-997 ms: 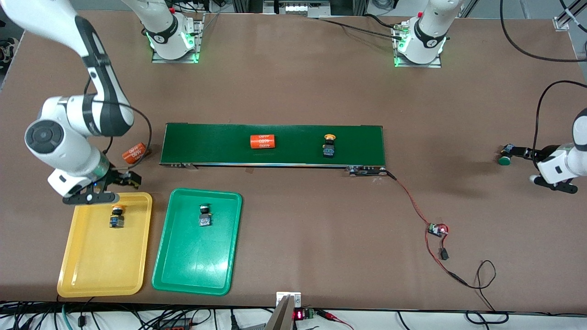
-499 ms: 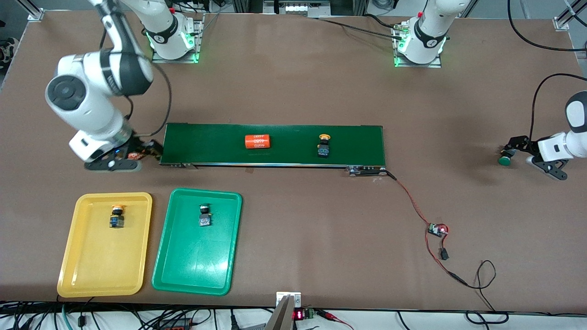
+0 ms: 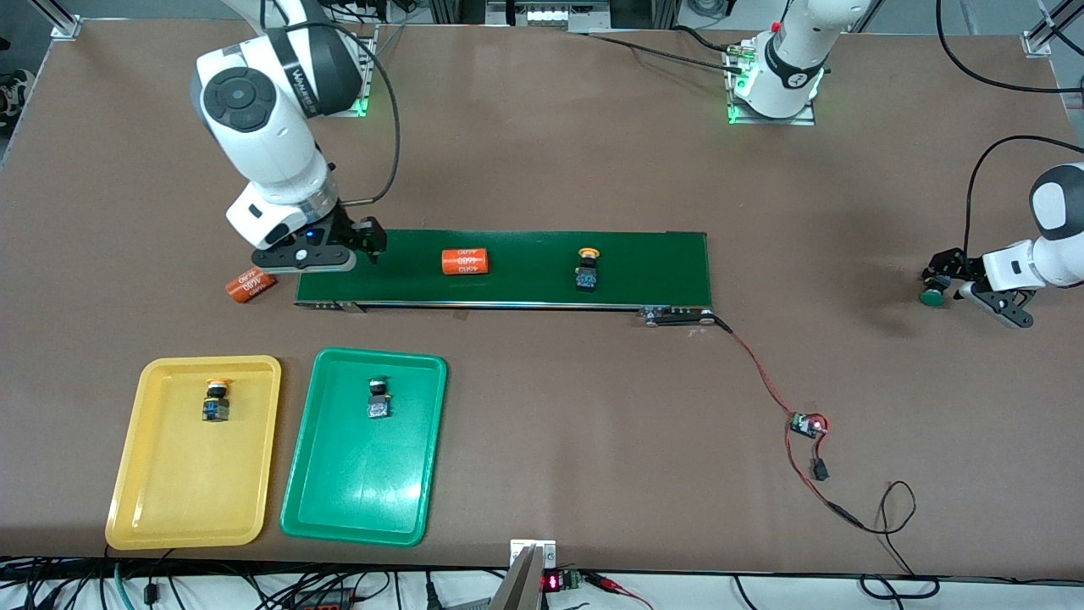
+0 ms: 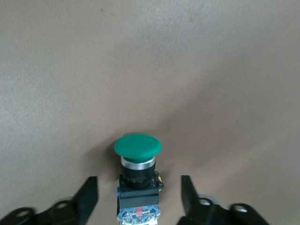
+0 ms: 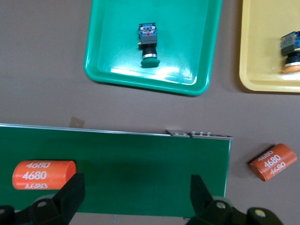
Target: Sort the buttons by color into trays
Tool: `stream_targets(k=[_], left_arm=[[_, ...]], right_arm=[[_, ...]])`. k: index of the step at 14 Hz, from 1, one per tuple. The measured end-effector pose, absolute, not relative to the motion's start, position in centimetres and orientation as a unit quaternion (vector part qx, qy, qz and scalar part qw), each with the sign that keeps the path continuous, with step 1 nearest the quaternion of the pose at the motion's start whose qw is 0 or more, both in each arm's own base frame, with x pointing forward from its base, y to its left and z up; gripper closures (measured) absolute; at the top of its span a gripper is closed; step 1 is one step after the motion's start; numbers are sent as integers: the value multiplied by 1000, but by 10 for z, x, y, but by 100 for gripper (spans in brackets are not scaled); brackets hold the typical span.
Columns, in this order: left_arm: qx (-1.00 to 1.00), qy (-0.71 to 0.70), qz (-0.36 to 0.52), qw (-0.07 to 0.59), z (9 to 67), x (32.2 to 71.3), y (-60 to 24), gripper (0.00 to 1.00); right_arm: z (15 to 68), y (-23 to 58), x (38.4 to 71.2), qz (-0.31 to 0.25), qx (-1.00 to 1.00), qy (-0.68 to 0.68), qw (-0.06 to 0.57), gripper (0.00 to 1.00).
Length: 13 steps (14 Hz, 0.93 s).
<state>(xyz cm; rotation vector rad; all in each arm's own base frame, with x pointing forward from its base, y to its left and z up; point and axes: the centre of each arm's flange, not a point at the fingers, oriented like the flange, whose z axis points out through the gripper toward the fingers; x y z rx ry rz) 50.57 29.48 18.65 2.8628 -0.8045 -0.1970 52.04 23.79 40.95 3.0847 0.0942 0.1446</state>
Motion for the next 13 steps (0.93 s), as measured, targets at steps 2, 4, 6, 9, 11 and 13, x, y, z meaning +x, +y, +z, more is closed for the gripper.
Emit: stream_targets(k=[2,4,6,9,11,13], left_arm=[[956,-274,-65,78,187,508,291,52],[956,-276,-64,76,188,510,290,60],[955,-278,-64,75,189,511,289,60],[954,-285,-64,74,194,517,283,60],[952,-288,-70,74,196,521,280,60],[951,-293,-72,71,202,527,277,60]], right_arm=[[399,251,512,53,998,15,17,0],[382,263,503,56,998,-1,8,0],[365,274,495,47,999,-16,5,0],[351,282,489,36,999,-25,5,0],[346,284,488,29,999,-26,4,0],[337,296,482,21,1000,-17,2,0]])
